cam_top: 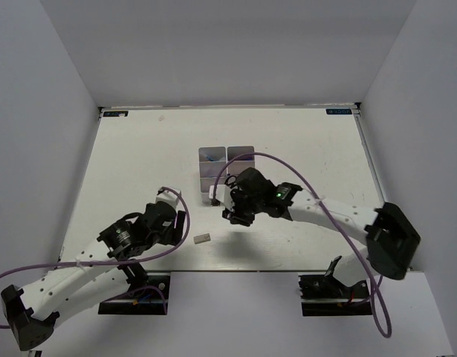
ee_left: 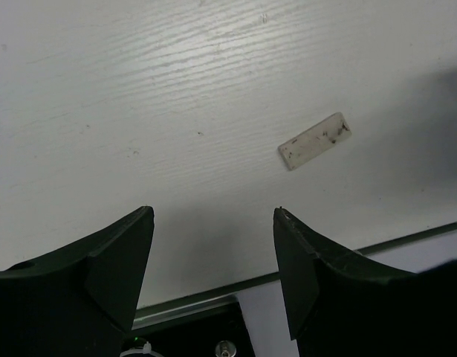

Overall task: Sort the stationery into containers
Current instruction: Pick up the stationery from the center of the board, then place the pen in the storage box.

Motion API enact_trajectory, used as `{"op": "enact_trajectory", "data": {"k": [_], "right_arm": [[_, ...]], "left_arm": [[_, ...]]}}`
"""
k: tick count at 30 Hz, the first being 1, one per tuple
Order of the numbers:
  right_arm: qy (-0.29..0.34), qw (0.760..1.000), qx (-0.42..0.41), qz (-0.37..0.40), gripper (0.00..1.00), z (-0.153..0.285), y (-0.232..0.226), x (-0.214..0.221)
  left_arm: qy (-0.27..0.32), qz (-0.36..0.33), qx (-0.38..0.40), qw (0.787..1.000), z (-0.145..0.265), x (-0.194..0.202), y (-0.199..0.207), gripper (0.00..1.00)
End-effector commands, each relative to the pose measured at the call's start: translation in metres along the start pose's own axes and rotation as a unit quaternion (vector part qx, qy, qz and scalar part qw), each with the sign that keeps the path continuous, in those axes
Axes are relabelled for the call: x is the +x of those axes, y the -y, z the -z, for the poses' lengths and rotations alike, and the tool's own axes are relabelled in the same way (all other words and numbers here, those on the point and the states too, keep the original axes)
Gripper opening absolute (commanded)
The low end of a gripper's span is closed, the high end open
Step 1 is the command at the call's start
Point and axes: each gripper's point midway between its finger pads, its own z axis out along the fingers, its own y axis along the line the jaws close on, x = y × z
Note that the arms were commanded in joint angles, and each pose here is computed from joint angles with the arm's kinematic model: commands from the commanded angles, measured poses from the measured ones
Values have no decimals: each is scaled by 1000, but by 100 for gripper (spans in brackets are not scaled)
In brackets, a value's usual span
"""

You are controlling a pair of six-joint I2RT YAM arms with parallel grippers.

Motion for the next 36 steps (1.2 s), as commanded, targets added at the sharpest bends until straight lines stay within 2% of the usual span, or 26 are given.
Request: {"op": "enact_trajectory", "data": {"k": [1, 4, 6, 9, 16, 20, 22, 28, 30, 31, 33, 34, 36], "right_arm": [[4, 999, 39, -8, 0, 28, 9, -8], [-3, 993, 118, 5, 0, 44, 38, -4], [-23, 981, 193, 2, 0, 52, 67, 3], [-33, 970, 239, -2, 0, 56, 92, 8], [-38, 961, 272, -20, 0, 49, 128, 7], [-37, 965, 258, -34, 0, 40, 133, 9], [-40, 964, 259, -40, 4, 36, 136, 10], [-29, 961, 269, -50, 4, 36, 147, 7], [-30, 963, 264, -55, 8, 33, 148, 6], [-30, 962, 265, -61, 12, 34, 150, 7], [-36, 962, 260, -68, 25, 31, 150, 11], [-34, 962, 261, -68, 35, 31, 151, 10], [-32, 962, 260, -74, 44, 31, 150, 11]], "left_arm": [[-11, -11, 36, 999, -3, -1, 16, 75], [-18, -9, 46, 999, -6, -2, 22, 75], [-21, -10, 50, 999, -8, -1, 24, 75], [-33, -10, 51, 998, -11, 1, 27, 75], [-47, -11, 52, 997, -15, 6, 30, 75], [-54, -10, 52, 997, -18, 9, 31, 75], [-56, -9, 56, 997, -21, 8, 34, 75], [-77, -11, 64, 995, -30, 12, 44, 75], [-78, -9, 67, 995, -34, 14, 46, 75], [-79, -4, 66, 995, -35, 14, 46, 75], [-82, -3, 65, 994, -38, 15, 48, 75], [-80, -3, 67, 995, -39, 14, 49, 75], [-83, 2, 64, 994, -42, 13, 51, 77]]}}
